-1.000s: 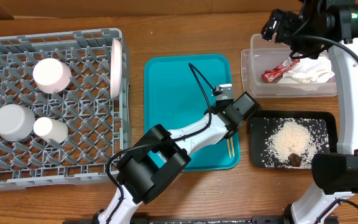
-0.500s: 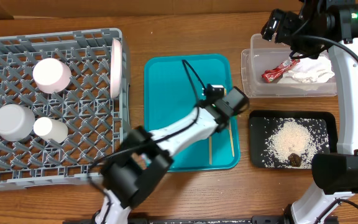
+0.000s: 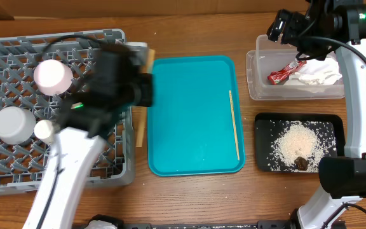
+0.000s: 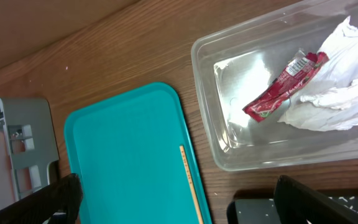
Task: Sort waste into correct bins and load items into the dishwasher
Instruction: 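Carry the chopstick to the rack and insert it upright, then release the chopstick and move the left gripper back to the tray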
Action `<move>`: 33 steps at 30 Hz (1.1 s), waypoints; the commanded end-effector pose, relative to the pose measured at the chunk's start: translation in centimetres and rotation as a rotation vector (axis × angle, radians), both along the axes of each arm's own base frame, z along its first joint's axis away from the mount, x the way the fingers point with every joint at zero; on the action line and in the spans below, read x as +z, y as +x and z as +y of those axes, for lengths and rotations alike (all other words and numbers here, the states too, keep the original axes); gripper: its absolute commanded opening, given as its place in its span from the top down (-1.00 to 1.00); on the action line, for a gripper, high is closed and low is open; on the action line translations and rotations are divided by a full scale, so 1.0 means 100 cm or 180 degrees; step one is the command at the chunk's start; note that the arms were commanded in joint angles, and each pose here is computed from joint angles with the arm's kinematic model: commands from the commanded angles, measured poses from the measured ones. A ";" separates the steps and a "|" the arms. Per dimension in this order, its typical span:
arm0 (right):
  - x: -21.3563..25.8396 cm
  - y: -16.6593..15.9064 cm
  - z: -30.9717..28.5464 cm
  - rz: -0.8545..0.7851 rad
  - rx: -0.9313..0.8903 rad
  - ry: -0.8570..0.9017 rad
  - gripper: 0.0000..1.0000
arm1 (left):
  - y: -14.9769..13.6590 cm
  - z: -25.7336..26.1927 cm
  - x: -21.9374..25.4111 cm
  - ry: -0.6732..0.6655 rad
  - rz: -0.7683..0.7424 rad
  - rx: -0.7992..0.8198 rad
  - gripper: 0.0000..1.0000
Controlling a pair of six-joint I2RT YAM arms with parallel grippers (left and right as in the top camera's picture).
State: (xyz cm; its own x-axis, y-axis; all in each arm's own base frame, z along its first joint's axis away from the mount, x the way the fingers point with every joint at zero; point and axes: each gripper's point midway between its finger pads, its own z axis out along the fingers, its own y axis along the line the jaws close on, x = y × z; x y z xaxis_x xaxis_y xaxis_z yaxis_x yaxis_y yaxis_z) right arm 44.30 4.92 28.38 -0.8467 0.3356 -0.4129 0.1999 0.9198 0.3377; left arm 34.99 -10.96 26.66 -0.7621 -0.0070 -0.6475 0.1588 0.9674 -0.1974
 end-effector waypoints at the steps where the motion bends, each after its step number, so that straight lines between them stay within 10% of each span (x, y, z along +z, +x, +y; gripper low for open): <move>1: 0.010 -0.002 -0.002 -0.0088 -0.0038 -0.0006 -1.00 | -0.008 0.060 0.030 0.0368 -0.0387 -0.0190 0.92; 9: 0.010 -0.002 -0.002 -0.0088 -0.0038 -0.0006 -1.00 | 0.009 0.131 0.001 0.0972 -0.0171 -0.0067 0.92; 23: 0.010 -0.002 -0.002 -0.0088 -0.0038 -0.0006 -1.00 | 0.104 0.185 -0.144 0.0404 0.0535 0.0839 0.92; 25: 0.010 -0.002 -0.002 -0.0088 -0.0038 -0.0006 -1.00 | 0.105 0.185 -0.147 0.0334 0.0562 0.0932 0.55; 27: 0.010 -0.002 -0.002 -0.0088 -0.0038 -0.0006 -1.00 | 0.108 0.185 -0.143 0.0278 0.0517 0.1010 -0.40; 33: 0.011 -0.002 -0.002 -0.0089 -0.0038 -0.0006 -1.00 | 0.109 0.170 -0.079 0.0062 0.0160 0.0868 -0.71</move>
State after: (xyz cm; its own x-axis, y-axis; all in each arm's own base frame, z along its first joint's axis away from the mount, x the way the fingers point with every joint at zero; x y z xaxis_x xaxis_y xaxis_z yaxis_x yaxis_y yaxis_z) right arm 44.29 4.93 28.38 -0.8469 0.3356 -0.4125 0.1999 0.9197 0.3379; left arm 45.26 7.36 12.39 -0.8364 -0.2014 -0.5098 -0.1676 0.9795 -0.1119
